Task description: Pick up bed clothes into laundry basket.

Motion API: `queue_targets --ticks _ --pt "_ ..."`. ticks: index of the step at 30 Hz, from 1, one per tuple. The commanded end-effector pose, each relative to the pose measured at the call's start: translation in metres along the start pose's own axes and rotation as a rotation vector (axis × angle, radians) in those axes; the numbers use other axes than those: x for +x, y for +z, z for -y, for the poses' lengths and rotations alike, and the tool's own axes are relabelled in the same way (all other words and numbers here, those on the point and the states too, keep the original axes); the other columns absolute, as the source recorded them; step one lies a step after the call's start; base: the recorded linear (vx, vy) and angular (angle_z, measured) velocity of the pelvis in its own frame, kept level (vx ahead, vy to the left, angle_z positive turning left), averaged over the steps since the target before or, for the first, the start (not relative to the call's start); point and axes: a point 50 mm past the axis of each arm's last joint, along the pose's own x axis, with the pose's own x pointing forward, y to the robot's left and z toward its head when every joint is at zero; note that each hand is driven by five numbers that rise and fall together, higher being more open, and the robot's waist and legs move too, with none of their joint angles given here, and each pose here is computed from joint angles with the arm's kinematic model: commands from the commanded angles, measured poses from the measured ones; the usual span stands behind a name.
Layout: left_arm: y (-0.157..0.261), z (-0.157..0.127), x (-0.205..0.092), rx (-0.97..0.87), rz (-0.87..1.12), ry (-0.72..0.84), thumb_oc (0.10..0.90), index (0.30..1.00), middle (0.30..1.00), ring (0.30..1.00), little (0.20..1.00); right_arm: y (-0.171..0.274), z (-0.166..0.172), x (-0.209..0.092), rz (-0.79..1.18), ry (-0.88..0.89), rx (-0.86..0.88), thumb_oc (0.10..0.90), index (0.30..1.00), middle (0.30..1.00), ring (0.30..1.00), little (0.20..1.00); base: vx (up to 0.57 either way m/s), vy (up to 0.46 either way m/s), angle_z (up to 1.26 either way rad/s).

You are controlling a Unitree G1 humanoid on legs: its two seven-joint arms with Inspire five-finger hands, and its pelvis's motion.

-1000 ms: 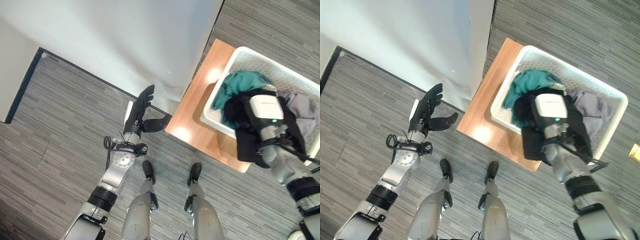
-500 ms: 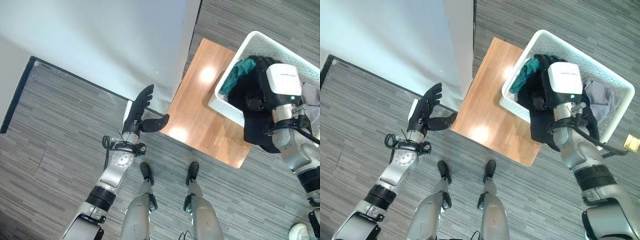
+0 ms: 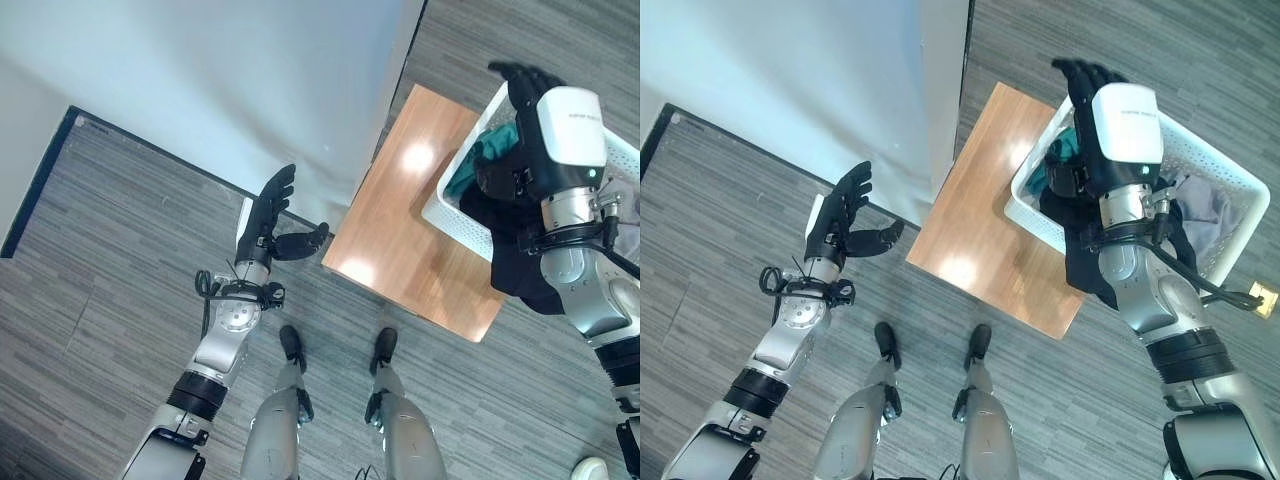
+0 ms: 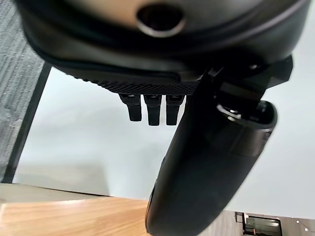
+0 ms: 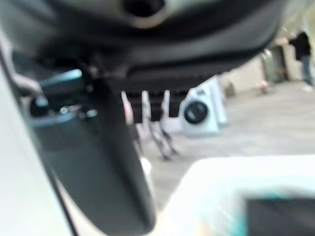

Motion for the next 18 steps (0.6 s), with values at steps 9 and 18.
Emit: queue_targets --ticks 9,18 --pt "0.048 0.007 -0.017 0.03 0.295 -0.102 0.8 0.9 0.9 0.9 0.9 -0.008 -0.007 -0.087 -0.18 -0.011 0.24 0.8 0.9 0.9 0.9 0.9 0.05 -0.006 0.05" --pt "0.013 -0.012 -0.048 0.097 0.154 -0.122 0.8 0.9 0.9 0.9 0.9 -0.01 -0.03 -0.167 -0.424 0.196 0.512 0.8 0.9 0.9 0.9 0.9 0.05 -0.017 -0.24"
